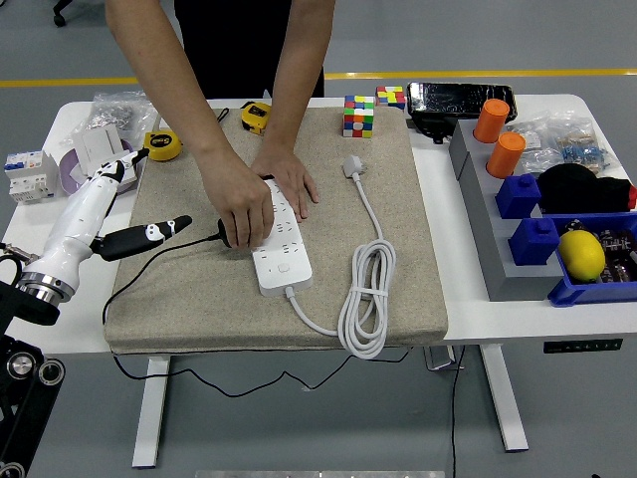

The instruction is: Pick up the plug,place it near the board,insert it into the board,press the button

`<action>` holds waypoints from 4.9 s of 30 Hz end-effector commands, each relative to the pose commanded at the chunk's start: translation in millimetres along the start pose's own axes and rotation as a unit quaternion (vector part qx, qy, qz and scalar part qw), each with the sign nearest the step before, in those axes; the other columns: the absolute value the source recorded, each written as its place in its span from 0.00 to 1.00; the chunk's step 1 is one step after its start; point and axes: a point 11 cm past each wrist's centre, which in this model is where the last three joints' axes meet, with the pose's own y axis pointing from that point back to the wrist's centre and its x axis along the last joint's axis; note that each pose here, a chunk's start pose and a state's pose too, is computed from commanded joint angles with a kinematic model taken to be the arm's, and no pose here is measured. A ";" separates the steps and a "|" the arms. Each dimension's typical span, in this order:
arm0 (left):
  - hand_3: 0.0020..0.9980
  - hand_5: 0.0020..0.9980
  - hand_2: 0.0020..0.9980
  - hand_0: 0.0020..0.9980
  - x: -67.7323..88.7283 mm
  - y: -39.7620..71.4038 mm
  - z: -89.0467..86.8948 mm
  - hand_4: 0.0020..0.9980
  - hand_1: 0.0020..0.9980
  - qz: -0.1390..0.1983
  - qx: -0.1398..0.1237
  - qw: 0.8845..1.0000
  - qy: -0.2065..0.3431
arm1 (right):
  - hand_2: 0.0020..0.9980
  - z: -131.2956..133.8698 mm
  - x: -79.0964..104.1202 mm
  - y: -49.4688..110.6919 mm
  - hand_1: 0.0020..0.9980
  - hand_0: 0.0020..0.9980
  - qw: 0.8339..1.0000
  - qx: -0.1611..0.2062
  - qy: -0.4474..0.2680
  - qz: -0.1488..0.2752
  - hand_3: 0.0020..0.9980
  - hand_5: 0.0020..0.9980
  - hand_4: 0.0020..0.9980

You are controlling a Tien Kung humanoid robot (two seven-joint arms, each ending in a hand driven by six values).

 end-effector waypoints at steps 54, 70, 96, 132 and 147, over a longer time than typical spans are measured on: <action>0.84 0.28 0.87 0.95 -110.8 -74.7 5.9 1.00 0.95 -0.128 0.010 0.990 -0.053 | 0.74 -4.5 -0.1 0.0 0.75 0.82 1.000 0.002 0.011 -0.001 0.78 0.90 1.00; 0.77 0.28 0.74 0.88 -114.4 -84.3 -0.2 1.00 0.88 -0.117 0.030 0.993 -0.013 | 0.74 -4.1 1.7 0.0 0.75 0.82 1.000 0.001 0.017 0.000 0.78 0.90 1.00; 0.57 0.30 0.61 0.76 -112.5 -91.2 -9.8 1.00 0.73 -0.113 0.050 0.992 0.018 | 0.74 -6.1 1.6 0.1 0.75 0.82 1.000 0.001 0.018 0.000 0.78 0.89 1.00; 0.34 0.26 0.37 0.47 -116.1 -89.1 -9.2 0.63 0.53 -0.121 0.042 0.992 0.020 | 0.74 -3.0 3.4 0.1 0.75 0.82 1.000 -0.003 0.023 0.002 0.78 0.88 1.00; 0.25 0.26 0.22 0.38 -111.1 -91.7 -2.7 0.58 0.23 -0.113 0.031 0.993 0.017 | 0.74 -2.7 3.0 0.1 0.75 0.82 1.000 -0.003 0.022 0.001 0.78 0.88 1.00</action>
